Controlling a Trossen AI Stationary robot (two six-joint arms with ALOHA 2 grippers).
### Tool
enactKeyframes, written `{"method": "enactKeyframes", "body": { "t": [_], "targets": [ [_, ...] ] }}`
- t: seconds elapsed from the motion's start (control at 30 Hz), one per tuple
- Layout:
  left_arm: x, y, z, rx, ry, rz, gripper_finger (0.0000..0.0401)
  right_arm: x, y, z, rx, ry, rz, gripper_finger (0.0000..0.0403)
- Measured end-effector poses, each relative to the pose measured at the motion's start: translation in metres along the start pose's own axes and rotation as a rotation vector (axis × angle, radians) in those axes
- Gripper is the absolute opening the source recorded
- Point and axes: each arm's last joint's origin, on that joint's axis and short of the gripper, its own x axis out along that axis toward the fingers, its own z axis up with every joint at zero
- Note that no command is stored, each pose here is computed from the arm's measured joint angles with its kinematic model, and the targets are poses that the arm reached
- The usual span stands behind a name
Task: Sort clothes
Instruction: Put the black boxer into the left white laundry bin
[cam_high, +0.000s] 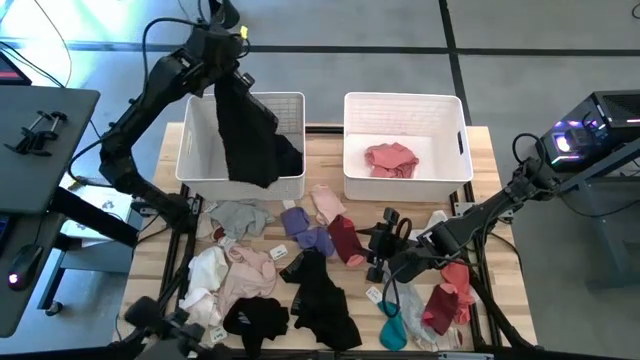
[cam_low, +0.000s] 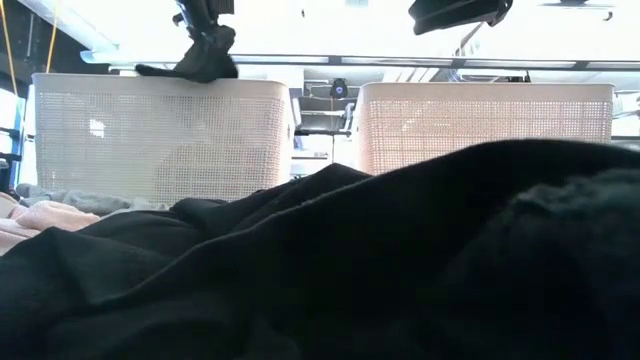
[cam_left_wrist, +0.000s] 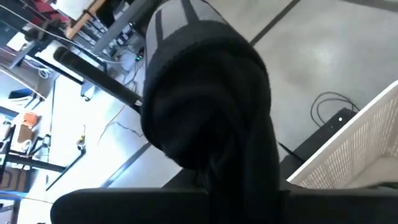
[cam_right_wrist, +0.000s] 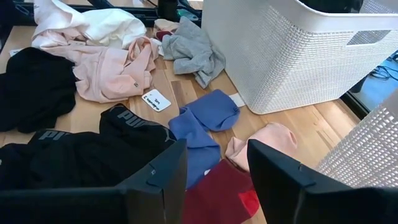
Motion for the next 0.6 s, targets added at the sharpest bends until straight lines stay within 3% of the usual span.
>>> {"method": "enactKeyframes", "body": {
  "t": [0.13, 0.23, 0.33, 0.5, 0.6],
  "targets": [
    [0.012, -0.009, 0.002, 0.020, 0.017, -0.033, 0.0000, 0.000, 0.000, 0.000, 0.007, 0.000, 0.000, 0.0156],
    [0.017, -0.019, 0.001, 0.047, 0.036, -0.121, 0.0000, 0.000, 0.000, 0.000, 0.014, 0.001, 0.000, 0.0156],
    [0.018, -0.033, -0.003, 0.073, 0.074, -0.293, 0.0000, 0.000, 0.000, -0.001, 0.021, 0.006, -0.003, 0.0156],
    [0.009, -0.057, -0.017, 0.160, 0.164, -0.671, 0.0000, 0.000, 0.000, -0.001, 0.034, 0.007, -0.003, 0.0156],
    [0.006, -0.071, -0.025, 0.213, 0.186, -0.828, 0.0000, 0.000, 0.000, -0.001, 0.042, 0.007, -0.003, 0.0156]
  ]
}}
